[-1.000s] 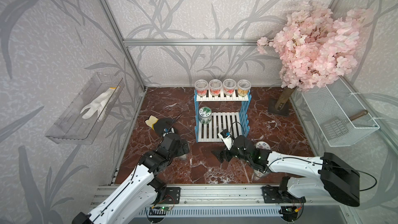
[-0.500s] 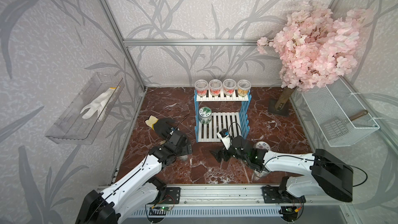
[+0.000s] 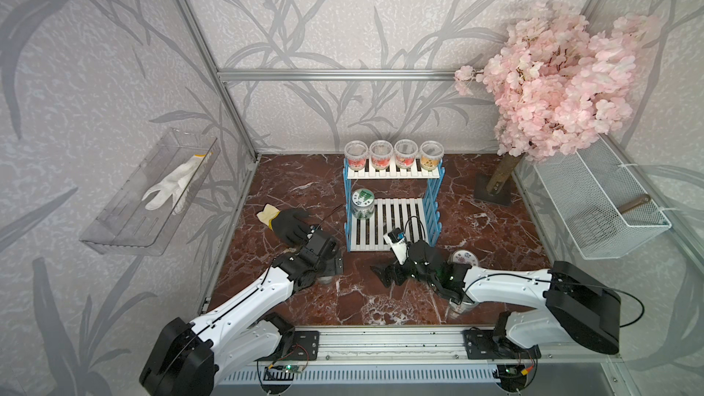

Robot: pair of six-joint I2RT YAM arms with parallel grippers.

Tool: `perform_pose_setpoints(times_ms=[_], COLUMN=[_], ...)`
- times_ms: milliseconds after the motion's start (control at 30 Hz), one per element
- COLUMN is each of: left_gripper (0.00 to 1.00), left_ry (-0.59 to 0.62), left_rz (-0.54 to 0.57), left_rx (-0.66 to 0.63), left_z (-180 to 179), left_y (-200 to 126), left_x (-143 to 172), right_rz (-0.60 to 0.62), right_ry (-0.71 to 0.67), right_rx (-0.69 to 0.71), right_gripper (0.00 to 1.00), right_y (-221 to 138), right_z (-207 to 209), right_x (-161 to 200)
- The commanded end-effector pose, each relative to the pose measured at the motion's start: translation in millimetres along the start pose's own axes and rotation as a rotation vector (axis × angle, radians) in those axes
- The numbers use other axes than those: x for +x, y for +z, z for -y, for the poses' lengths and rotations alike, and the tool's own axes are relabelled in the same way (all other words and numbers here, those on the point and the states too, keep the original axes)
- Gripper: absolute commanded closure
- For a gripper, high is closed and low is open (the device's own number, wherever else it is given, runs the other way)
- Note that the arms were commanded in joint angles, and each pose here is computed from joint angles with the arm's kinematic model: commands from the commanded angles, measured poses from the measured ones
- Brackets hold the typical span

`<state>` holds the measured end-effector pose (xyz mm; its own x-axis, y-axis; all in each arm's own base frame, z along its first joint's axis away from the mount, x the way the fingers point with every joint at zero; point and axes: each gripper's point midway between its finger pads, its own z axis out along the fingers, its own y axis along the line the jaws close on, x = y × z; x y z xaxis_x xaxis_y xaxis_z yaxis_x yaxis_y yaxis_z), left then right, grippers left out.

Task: Place the seed container on the shelf
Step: Pick up the seed jar at the center of the board.

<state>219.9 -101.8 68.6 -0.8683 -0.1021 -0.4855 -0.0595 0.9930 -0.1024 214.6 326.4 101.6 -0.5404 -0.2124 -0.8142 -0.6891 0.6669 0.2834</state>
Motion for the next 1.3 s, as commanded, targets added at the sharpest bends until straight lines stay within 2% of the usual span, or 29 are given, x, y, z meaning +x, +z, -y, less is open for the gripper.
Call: perform_pose_setpoints(times_ms=[0,233,400,567,667,800,1100,1200,1267], left_gripper=[0.03,0.19,0.23,0.24,0.24,0.24,0.24,0.2,0.13], left_ry=[0.042,0.051,0.061,0.035,-0.012,-0.061,-0.066,-0.022,0.032], left_rz=[0.033,0.035,0.008,-0.04,0.002,0.068,0.088,0.076,0.063], left_rx=[-0.013,-0.005,0.004,0.077,0.146,0.222,0.137,0.098,0.08], left_z=[5.4,11.1,16.1,34.0,51.9,77.7,79.6,79.6,81.0], left_y=[-10.7,-19.2,-28.9,-39.0,-45.0,-49.0,-31.0,-29.2,-29.2], left_x=[-9.6,-1.4,2.8,23.6,26.5,20.9,30.8,33.1,33.4], right_rz=[0.018,0.082,0.109,0.105,0.133,0.164,0.181,0.176,0.174], right_ry=[0.016,0.005,0.003,-0.003,0.009,-0.014,-0.044,-0.038,-0.034], right_rx=[0.024,0.085,0.104,0.133,0.159,0.128,0.1,0.106,0.109], right_gripper=[0.01,0.01,0.01,0.01,0.01,0.01,0.01,0.01,0.01], right_y=[0.8,-13.0,-19.9,-23.6,-28.4,-34.0,-38.8,-38.0,-37.3], right_z=[3.3,15.2,19.7,25.6,31.1,26.5,22.3,24.4,25.7], right_x=[-3.2,-10.8,-12.3,-9.2,-11.6,-14.3,-14.8,-11.2,-8.9])
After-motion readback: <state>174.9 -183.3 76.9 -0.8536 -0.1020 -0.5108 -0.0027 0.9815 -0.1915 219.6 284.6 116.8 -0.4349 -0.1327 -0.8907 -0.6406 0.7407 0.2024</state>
